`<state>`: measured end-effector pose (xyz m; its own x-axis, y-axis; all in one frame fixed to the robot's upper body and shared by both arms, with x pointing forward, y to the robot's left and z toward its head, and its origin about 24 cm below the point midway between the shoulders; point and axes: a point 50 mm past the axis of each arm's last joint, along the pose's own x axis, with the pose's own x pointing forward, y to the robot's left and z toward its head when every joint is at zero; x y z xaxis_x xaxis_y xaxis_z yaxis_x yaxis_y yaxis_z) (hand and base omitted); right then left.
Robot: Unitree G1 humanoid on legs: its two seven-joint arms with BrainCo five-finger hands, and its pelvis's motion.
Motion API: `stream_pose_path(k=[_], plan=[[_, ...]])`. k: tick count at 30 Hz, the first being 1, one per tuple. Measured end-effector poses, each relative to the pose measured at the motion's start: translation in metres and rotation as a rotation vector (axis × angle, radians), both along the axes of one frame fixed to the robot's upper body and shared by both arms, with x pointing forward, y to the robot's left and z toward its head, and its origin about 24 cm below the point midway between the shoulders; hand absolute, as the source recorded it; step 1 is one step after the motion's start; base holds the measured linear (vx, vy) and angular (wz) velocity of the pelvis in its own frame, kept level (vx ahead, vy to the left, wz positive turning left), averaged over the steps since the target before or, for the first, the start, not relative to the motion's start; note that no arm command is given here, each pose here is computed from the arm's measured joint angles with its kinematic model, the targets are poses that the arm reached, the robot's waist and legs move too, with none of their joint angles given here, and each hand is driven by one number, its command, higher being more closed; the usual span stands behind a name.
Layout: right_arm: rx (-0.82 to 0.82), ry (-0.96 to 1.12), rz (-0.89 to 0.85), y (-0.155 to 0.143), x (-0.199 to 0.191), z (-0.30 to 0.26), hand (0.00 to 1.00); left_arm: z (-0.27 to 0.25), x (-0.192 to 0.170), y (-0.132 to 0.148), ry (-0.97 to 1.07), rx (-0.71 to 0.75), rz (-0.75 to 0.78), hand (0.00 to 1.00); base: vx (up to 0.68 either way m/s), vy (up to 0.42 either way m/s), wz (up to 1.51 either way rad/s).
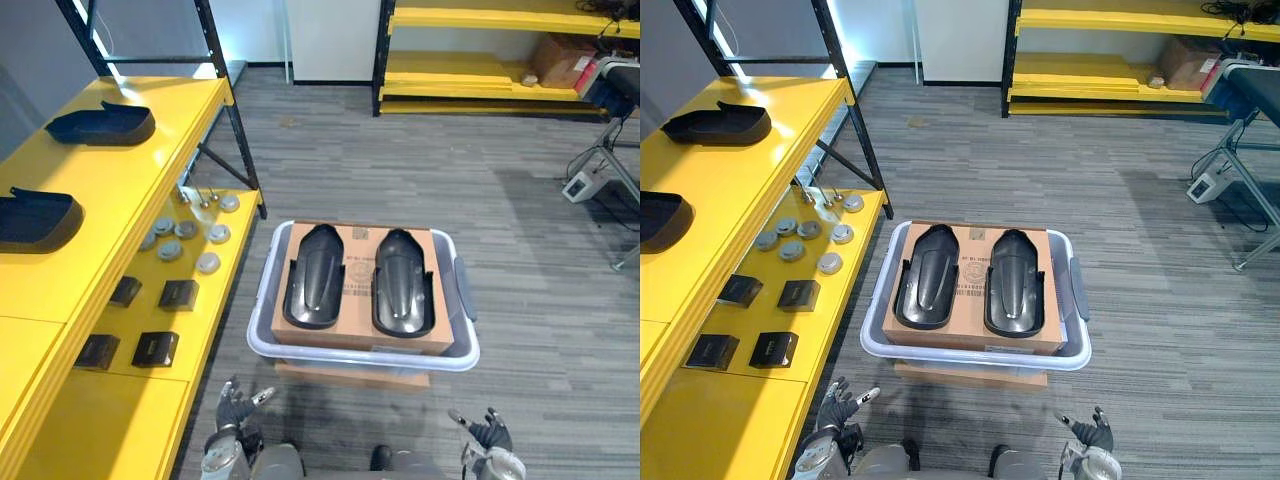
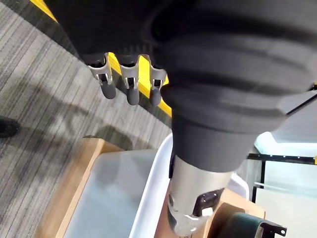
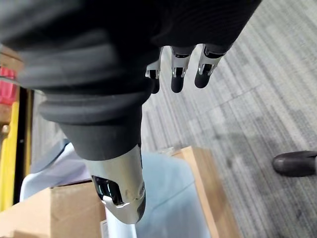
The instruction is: Walk over and take plastic housings, then place them on the shelf
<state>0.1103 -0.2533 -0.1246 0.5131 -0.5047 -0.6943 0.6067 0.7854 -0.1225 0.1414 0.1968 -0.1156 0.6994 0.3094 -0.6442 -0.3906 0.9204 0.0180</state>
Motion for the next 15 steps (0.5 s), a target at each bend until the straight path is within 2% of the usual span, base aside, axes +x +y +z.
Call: stream_pose_path(k=[6, 10, 15], plan=[[-0.129, -0.196, -0.127, -0.036, 0.018, 0.04, 0.0, 0.006, -0.002, 0.014, -0.024, 0.038, -0.017, 0.0, 0.03, 0.032, -0.32], [-0.328, -0.395, -0.196, -0.067, 0.026, 0.097, 0.0, 0.004, -0.007, 0.013, -0.013, 0.04, -0.029, 0.0, 0.04, 0.039, -0.17], [-0.444, -0.548, -0.156, -0.065, 0.048, 0.136, 0.0, 0.004, -0.006, 0.01, -0.016, 0.049, -0.068, 0.0, 0.01, 0.013, 0.0]])
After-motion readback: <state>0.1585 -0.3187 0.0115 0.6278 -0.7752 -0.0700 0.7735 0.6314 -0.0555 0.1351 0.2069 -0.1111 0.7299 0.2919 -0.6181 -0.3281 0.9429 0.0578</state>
